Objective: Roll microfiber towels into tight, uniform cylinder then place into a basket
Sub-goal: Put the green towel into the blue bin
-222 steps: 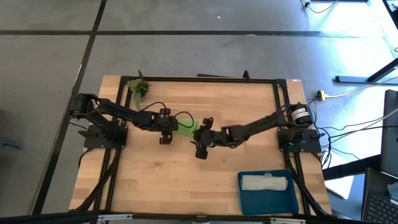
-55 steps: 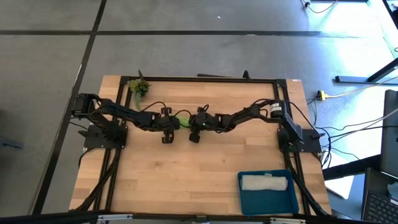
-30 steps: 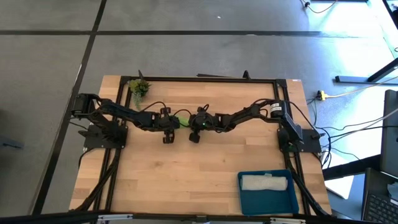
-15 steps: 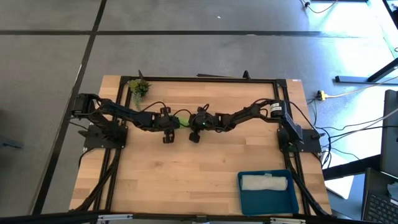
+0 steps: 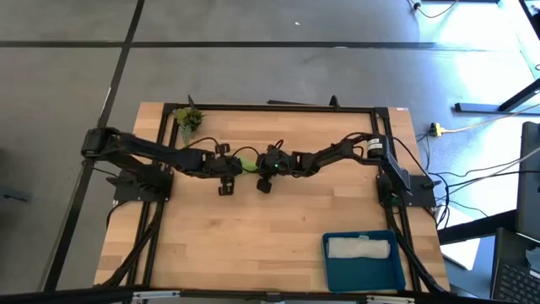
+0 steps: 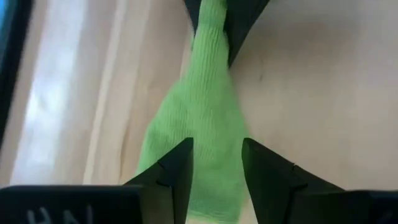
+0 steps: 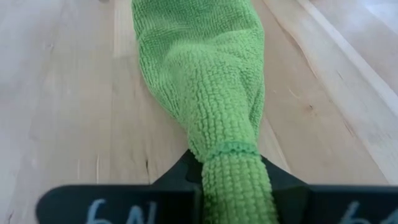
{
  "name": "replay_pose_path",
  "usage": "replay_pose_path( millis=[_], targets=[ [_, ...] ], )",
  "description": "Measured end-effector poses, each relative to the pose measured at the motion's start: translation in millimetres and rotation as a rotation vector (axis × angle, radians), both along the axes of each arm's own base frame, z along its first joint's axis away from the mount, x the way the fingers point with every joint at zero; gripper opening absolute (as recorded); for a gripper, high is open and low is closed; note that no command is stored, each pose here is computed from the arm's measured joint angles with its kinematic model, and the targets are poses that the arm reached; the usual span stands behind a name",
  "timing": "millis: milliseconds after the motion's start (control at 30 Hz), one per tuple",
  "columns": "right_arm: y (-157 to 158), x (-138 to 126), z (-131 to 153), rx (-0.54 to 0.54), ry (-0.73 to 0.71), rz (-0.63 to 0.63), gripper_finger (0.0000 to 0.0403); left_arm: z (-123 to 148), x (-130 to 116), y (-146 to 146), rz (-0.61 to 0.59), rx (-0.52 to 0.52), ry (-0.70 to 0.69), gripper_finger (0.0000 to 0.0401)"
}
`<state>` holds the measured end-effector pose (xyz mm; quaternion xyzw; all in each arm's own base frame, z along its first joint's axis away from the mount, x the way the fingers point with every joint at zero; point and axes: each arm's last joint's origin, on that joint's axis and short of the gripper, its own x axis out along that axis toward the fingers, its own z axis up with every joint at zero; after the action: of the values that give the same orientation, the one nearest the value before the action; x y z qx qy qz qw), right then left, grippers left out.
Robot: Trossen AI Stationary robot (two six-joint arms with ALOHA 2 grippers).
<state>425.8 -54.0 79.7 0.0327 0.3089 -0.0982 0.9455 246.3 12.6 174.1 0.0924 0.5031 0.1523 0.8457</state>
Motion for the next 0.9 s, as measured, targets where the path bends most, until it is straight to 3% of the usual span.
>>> replay_pose_path(
  millis=[367, 533, 667, 900],
  targets=[
    [1.0, -3.7, 14.4, -0.038, 0.021, 0.018, 0.0035, 54.3, -42.0, -34.4, 0.032, -0.076, -0.169, 0.0126],
    [10.1, -6.8, 37.9, -0.104, 0.025, -0.019, 0.0035, 63.3, -61.4, -52.6, 0.014, -0.054, -0.196, 0.0127],
    [22.5, -10.1, 55.1, -0.13, 0.029, -0.024, 0.0035, 67.1, -72.4, -67.1, -0.021, -0.095, -0.217, 0.0126],
    [63.0, -22.1, 83.2, -0.151, 0.06, -0.015, 0.0035, 68.3, -83.4, -88.3, -0.126, -0.116, -0.222, 0.0126]
  ],
)
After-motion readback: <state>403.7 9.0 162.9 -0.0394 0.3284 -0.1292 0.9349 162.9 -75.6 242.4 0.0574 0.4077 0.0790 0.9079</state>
